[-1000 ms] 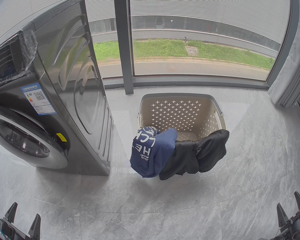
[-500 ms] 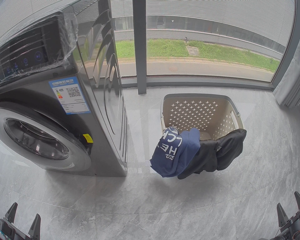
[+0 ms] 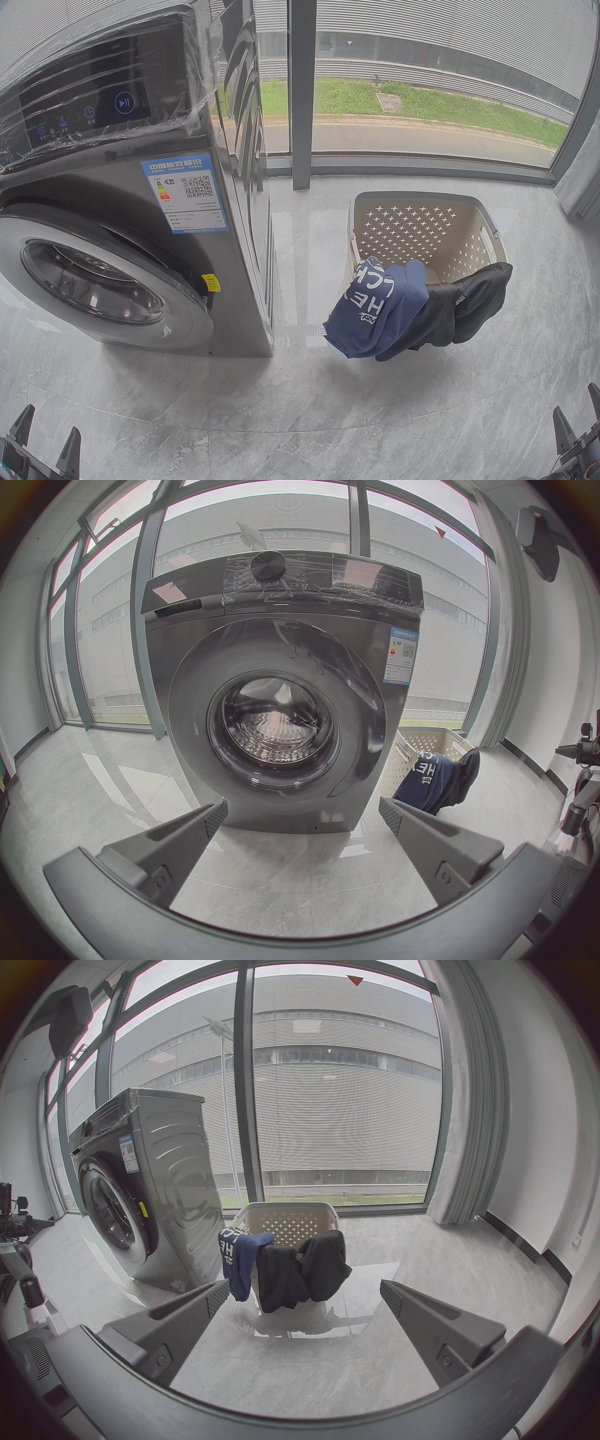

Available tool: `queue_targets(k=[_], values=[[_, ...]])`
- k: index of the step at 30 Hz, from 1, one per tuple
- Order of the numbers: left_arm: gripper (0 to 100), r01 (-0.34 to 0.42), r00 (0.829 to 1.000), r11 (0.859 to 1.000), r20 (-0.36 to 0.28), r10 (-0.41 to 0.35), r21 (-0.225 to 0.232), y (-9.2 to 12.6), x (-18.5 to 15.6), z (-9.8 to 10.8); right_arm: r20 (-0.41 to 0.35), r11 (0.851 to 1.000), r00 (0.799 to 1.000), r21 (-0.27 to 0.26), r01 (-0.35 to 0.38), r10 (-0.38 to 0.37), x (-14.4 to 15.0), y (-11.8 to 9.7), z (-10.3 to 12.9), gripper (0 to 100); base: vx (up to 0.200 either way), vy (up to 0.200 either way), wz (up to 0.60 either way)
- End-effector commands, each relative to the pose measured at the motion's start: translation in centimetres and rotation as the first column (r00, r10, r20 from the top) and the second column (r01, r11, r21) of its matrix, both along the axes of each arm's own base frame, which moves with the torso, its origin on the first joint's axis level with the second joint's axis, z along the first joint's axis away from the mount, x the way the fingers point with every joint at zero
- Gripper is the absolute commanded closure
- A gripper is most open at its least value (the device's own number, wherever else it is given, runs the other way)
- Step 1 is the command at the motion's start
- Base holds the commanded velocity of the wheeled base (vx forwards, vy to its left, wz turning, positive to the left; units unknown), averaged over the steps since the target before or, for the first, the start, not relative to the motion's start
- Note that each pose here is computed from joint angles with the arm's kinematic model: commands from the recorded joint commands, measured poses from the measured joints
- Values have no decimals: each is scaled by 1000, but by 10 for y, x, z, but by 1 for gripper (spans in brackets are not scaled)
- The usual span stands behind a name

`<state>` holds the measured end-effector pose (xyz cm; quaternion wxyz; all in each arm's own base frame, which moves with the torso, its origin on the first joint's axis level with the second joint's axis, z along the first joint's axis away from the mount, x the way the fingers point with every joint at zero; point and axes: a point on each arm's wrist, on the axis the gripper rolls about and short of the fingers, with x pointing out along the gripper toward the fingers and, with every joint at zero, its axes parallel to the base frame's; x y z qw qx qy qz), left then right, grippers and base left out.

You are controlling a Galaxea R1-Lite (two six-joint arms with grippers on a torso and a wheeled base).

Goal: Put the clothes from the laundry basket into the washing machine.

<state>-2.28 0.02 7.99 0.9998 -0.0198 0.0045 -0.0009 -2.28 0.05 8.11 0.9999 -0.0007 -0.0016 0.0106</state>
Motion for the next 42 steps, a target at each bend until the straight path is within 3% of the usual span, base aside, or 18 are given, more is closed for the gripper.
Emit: queue_targets(k=[1,8,35,42], values=[[0,0,1000,1000,-3,0,0,0,0,-4,-3,1000,1000,0,0,0,0,0,-5,0,-200,0,0],[0,0,1000,1000,-3,0,0,0,0,-4,-3,1000,1000,0,0,0,0,0,-5,0,-29,0,0],[0,0,1000,1000,-3,0,0,0,0,-4,-3,1000,1000,0,-2,2,0,0,-5,0,0,200,0],[0,0,1000,1000,-3,0,0,0,0,-4,-3,1000,1000,0,-2,2,0,0,-5,0,0,0,0]])
